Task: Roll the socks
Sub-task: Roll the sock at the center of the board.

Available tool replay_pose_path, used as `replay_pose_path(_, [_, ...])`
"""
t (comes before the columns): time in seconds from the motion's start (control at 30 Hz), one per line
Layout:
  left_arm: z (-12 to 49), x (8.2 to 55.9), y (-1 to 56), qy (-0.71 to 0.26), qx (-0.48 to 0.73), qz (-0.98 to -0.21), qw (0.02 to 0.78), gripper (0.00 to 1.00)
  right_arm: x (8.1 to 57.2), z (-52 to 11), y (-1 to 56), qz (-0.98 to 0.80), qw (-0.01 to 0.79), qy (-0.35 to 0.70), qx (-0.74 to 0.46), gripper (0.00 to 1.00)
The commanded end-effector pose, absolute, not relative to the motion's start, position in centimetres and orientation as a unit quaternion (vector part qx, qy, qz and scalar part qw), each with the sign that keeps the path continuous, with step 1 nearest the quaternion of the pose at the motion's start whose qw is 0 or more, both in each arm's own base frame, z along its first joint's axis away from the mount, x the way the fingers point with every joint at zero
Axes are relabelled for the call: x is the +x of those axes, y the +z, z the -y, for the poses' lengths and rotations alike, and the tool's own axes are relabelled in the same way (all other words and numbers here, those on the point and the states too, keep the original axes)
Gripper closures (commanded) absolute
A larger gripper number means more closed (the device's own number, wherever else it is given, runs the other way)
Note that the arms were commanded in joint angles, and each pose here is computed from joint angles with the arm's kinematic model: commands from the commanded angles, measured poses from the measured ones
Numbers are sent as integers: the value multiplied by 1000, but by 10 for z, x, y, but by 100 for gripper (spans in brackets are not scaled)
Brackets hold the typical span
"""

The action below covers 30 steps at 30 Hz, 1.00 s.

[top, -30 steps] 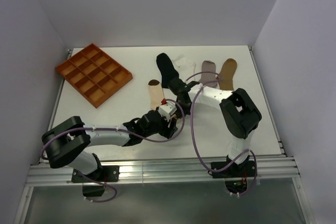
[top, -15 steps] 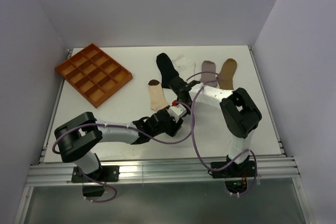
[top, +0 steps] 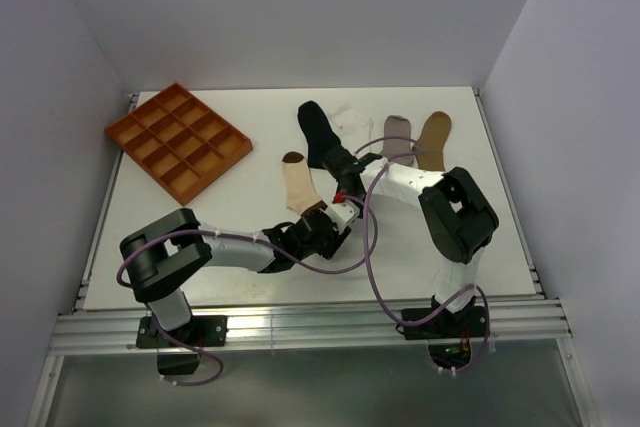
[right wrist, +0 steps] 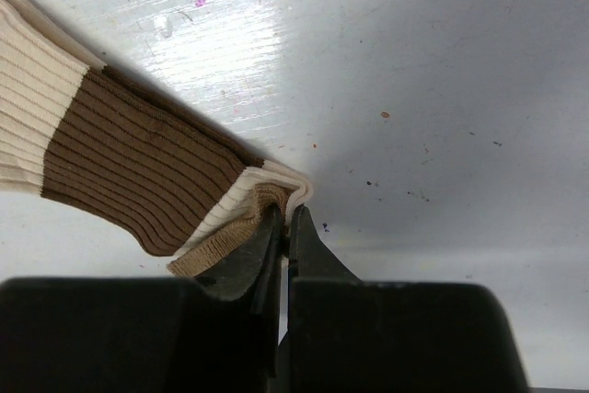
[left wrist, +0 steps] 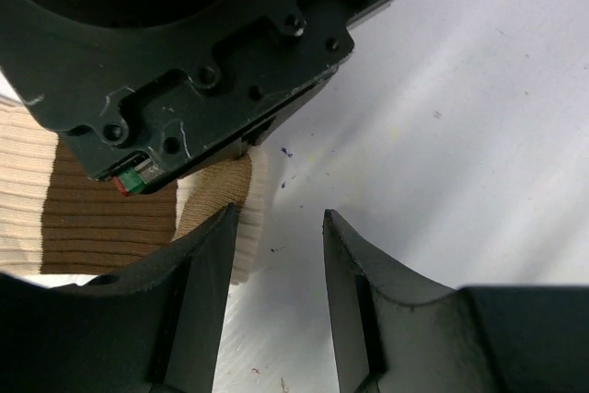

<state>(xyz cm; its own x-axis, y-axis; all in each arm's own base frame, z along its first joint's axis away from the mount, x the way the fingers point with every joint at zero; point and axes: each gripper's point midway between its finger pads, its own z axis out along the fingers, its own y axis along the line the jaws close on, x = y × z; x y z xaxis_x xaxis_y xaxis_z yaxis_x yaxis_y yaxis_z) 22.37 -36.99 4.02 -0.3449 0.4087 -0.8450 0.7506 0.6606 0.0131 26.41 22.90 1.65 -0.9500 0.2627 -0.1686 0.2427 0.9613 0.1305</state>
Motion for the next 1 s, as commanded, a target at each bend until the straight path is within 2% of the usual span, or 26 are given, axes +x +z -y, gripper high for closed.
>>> replay_pose_path(0.0, [372, 234, 50, -177, 349, -797, 459, 52, 259, -227, -2, -989, 74, 40, 122, 100])
replay_pose_path(0.67, [364, 237, 82, -184, 321, -791, 487, 47, 259, -229, -2, -989, 73, 49, 118, 100])
replay_pose_path(0.97, [359, 237, 55, -158, 326, -807, 467, 50, 261, -229, -2, -989, 75, 50, 118, 100])
